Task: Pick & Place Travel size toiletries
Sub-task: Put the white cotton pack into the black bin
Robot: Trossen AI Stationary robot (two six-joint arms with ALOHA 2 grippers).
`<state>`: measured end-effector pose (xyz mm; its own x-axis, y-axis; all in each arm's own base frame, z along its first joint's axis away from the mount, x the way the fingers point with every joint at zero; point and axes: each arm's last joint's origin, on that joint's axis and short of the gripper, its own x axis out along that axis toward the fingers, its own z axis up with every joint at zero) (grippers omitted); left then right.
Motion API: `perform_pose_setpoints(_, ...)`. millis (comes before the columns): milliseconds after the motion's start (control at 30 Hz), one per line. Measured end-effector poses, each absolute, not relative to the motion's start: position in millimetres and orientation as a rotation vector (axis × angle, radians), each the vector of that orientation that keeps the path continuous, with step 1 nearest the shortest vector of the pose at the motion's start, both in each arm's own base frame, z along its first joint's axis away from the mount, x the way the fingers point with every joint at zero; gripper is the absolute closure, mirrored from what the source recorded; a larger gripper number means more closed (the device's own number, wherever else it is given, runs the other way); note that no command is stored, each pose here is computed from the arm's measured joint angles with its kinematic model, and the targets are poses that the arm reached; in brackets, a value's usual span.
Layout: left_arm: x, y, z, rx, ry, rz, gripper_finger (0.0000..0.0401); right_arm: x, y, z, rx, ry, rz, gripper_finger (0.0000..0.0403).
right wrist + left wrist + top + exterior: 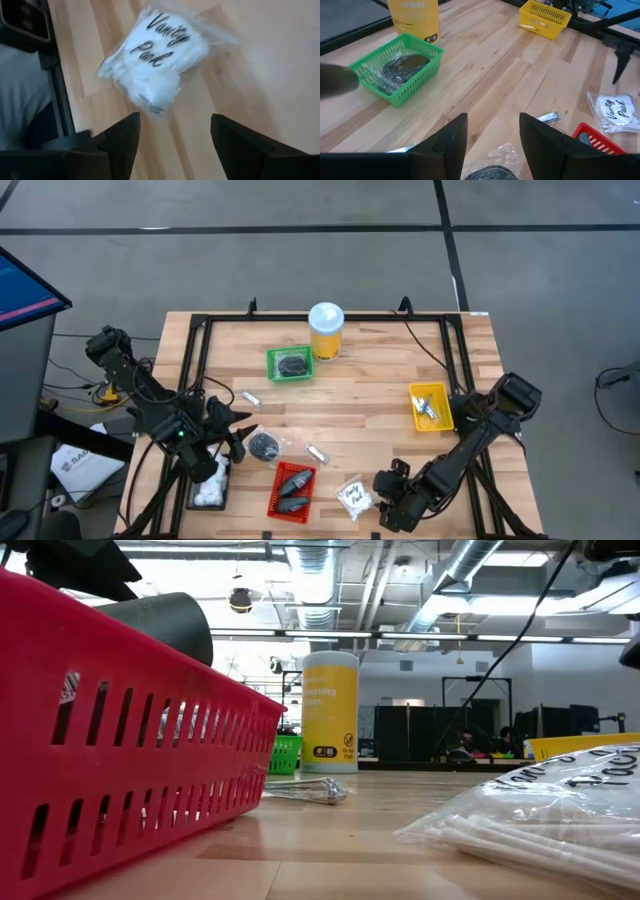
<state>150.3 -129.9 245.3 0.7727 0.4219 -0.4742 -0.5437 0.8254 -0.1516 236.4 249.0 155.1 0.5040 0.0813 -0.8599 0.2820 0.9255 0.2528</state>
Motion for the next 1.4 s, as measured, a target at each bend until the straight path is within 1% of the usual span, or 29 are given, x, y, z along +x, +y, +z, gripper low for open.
perform_pose_setpoints(133,150,-130,245,-0.291,0.440,0.530,0.0234,244,254,142,0.379,1.075,-0.056,0.0180)
perform_pose_setpoints(200,150,-130,245,-0.293,0.440,0.530,0.0234,249,256,141,0.395,1.056,-0.034,0.0183)
perform_pose_setpoints(533,151,-130,246,-0.298,0.437,0.528,0.0234,251,251,137,0.369,1.075,-0.048,0.0199)
perform_pose_setpoints(700,151,-130,246,-0.299,0.437,0.528,0.0234,252,250,137,0.357,1.074,-0.049,0.0217)
perform_pose_setpoints(867,151,-130,246,-0.298,0.437,0.528,0.0234,252,250,137,0.353,1.072,-0.047,0.0248)
perform_pose_setpoints(1000,151,-130,246,-0.298,0.437,0.528,0.0234,252,250,137,0.346,1.073,-0.043,0.0284)
perform_pose_setpoints(1100,151,-130,246,-0.298,0.437,0.528,0.0234,251,250,136,0.343,1.078,-0.044,0.0326)
perform_pose_setpoints(1200,151,-130,246,-0.298,0.437,0.528,0.0234,251,249,136,0.331,1.085,-0.044,0.0383)
perform_pose_setpoints(1233,151,-130,246,-0.298,0.437,0.528,0.0234,250,249,136,0.321,1.089,-0.039,0.0392)
perform_pose_setpoints(1400,151,-130,246,-0.298,0.437,0.528,0.0234,250,249,136,0.311,1.097,-0.028,0.0401)
